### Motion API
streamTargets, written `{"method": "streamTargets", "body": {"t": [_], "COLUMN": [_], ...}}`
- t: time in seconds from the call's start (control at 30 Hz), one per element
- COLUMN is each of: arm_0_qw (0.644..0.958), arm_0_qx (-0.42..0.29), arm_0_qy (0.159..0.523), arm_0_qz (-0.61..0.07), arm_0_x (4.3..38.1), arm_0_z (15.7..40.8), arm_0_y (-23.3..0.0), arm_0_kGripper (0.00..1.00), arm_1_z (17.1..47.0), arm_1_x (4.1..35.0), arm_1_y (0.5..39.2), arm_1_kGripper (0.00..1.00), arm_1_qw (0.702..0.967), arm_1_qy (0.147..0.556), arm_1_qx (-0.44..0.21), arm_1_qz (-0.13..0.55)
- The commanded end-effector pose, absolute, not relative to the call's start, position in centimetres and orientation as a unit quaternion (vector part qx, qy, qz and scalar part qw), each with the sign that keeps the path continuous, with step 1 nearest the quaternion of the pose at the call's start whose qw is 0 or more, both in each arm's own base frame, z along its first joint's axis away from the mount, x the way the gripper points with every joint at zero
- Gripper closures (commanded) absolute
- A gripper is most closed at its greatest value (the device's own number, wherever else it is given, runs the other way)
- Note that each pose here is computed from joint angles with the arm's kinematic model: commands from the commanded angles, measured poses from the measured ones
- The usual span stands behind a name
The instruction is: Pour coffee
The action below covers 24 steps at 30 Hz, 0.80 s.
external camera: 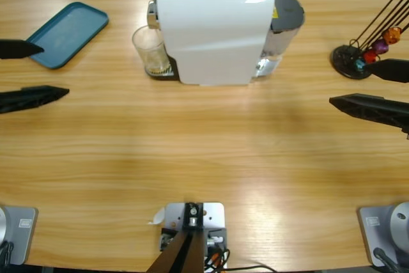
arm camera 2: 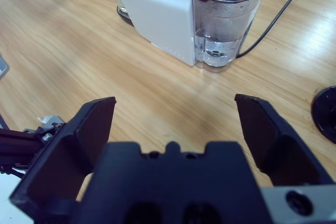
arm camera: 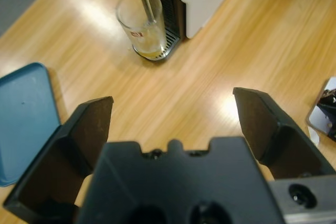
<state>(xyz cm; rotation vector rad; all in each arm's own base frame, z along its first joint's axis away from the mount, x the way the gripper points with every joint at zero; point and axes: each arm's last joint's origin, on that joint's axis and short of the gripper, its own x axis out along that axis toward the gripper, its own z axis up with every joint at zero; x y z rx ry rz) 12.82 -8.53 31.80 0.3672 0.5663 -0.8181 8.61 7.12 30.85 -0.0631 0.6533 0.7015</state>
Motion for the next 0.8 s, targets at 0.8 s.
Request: {"method": "streamTargets", "body": {"t": [0.8], "arm_0_qw": [0.876], "arm_0_qx": [0.165], "arm_0_qy": [0.251], "arm_0_qz": [-0.378], "arm_0_x": [12.3], "arm_0_z": [33.7], "arm_0_y": [-7.9], "arm_0_kGripper": [0.0], "arm_1_z": [30.0], "arm_1_x": [8.5], "arm_1_y": [7.0], "arm_1_kGripper": [0.0], "arm_1_qw": [0.884], "arm_1_qy": [0.333], "arm_1_qx": [-0.032], "arm_1_qz": [0.328]}}
